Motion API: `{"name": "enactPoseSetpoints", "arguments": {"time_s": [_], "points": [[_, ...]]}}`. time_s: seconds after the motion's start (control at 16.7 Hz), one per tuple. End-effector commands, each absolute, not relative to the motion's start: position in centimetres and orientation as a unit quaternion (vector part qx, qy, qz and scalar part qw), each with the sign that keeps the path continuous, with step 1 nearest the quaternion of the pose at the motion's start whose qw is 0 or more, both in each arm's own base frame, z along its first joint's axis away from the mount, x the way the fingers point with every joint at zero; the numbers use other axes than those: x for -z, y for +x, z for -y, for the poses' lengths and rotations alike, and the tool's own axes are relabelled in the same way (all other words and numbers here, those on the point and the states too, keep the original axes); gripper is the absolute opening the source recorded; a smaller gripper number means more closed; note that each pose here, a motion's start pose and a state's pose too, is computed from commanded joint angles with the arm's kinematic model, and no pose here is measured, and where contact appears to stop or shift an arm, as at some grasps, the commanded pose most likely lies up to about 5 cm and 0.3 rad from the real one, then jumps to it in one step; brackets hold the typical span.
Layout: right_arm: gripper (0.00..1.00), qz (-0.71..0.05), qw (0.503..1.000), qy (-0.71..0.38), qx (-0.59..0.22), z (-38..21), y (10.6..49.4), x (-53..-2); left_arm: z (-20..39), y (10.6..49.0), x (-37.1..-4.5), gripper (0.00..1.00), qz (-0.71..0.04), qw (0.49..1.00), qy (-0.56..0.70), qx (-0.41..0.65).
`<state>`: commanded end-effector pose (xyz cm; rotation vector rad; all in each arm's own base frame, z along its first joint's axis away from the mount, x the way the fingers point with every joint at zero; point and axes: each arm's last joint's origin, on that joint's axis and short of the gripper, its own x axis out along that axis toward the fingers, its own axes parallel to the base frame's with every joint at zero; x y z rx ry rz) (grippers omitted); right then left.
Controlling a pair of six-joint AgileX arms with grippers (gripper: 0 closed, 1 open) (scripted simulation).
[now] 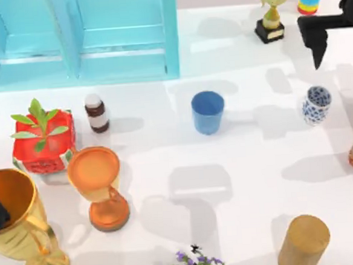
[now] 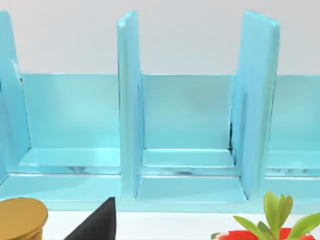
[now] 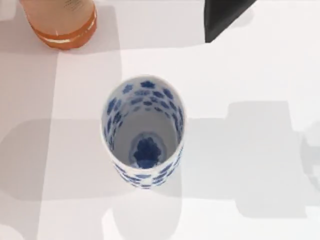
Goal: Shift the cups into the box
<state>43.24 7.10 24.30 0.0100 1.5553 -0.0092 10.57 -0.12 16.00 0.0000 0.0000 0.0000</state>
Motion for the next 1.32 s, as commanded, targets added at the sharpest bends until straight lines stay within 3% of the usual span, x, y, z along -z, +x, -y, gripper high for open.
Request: {"name": "enactPoseSetpoints", "arguments": {"time_s": [0.48,0.96,1.32], "points": [[1.0,-0.707,0.707,0.005,0.005,-7.2,43.7,-23.8,0.1,10.6,-16.0,1.0,0.0,1.0,0.0,0.0],[1.0,-0.708,0.706,0.003,0.003,-9.0,44.7,-15.2,0.1,10.6,-16.0,1.0,0.0,1.0,0.0,0.0],[1.0,-0.707,0.707,0.004,0.004,-7.4,43.7,-13.9,0.1,10.6,-16.0,1.0,0.0,1.0,0.0,0.0]]}}
